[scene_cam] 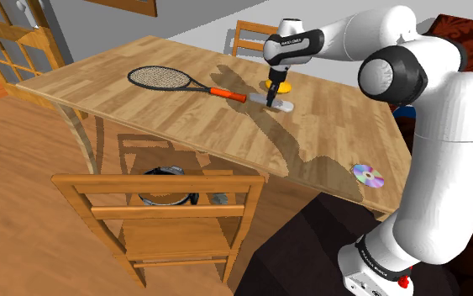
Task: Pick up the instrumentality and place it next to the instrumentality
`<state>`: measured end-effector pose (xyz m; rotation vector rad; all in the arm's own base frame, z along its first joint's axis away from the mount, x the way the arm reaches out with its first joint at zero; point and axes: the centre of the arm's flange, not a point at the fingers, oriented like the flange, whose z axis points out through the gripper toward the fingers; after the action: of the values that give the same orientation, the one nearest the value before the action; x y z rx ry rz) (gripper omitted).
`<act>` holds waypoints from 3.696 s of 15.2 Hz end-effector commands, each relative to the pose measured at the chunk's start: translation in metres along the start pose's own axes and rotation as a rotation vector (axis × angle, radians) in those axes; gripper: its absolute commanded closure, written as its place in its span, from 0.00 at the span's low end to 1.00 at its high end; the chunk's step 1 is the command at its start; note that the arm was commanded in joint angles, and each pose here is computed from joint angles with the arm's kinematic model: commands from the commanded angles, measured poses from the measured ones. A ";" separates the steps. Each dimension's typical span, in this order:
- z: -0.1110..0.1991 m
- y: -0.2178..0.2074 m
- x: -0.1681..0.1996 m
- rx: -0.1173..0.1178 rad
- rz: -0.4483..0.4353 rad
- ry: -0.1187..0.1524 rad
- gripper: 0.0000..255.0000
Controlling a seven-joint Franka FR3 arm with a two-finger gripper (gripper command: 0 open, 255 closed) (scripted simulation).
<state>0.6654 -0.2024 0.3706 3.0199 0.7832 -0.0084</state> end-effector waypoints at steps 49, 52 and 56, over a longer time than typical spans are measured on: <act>0.024 -0.268 -0.229 0.000 0.000 0.000 1.00; 0.024 -0.268 -0.229 0.000 0.000 0.000 1.00; 0.024 -0.268 -0.229 0.000 0.000 0.000 1.00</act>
<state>0.3350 -0.0801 0.3434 3.0201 0.7832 -0.0090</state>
